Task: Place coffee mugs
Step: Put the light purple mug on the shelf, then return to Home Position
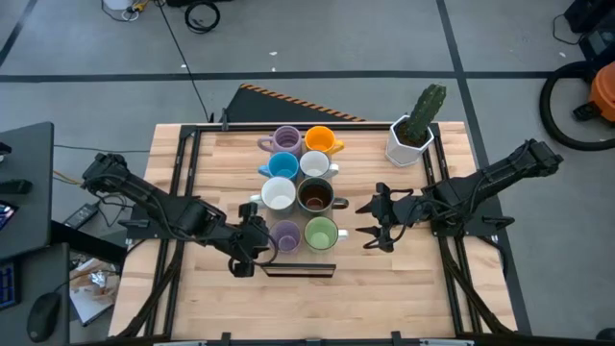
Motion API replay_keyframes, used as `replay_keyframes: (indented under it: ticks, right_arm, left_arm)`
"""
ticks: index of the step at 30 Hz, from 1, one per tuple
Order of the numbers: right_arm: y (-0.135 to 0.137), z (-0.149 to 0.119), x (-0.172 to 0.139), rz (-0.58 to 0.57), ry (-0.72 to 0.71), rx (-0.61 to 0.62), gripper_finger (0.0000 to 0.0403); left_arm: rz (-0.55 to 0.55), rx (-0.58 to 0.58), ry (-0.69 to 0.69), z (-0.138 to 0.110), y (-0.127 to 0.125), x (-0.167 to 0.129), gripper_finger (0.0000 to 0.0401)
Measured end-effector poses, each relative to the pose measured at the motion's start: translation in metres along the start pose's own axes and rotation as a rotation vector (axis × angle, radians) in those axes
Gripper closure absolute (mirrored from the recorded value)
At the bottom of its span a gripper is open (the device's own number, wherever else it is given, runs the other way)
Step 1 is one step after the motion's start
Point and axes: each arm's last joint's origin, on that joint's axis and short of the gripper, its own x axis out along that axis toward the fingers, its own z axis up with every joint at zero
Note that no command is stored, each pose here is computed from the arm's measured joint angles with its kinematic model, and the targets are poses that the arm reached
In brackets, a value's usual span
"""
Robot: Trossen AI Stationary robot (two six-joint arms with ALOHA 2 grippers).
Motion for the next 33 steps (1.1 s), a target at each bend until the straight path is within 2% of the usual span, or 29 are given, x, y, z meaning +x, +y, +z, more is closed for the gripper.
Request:
replay_keyframes:
  ticks: [6,11,18,23,33]
  right_arm:
    - [0.0,0.0,0.0,0.007,0.002,-0.001,0.0158]
    - [0.001,0.0,-0.001,0.048,0.014,-0.03,0.0159]
    - [-0.003,0.004,-0.017,0.07,-0.043,-0.045,0.0163]
    - [-0.01,0.005,-0.032,0.028,-0.095,-0.039,0.0172]
    - [-0.024,-0.028,-0.037,0.051,-0.254,-0.013,0.0183]
  left_arm:
    - [-0.006,-0.016,-0.018,0.0,0.003,-0.008,0.0201]
    - [-0.015,-0.036,-0.059,-0.001,0.01,-0.026,0.0169]
    - [-0.045,-0.004,-0.176,-0.009,0.013,-0.05,0.0163]
    - [-0.081,-0.013,-0.291,-0.026,0.015,-0.057,0.0163]
    - [-0.091,-0.078,-0.475,-0.078,0.031,-0.051,0.0163]
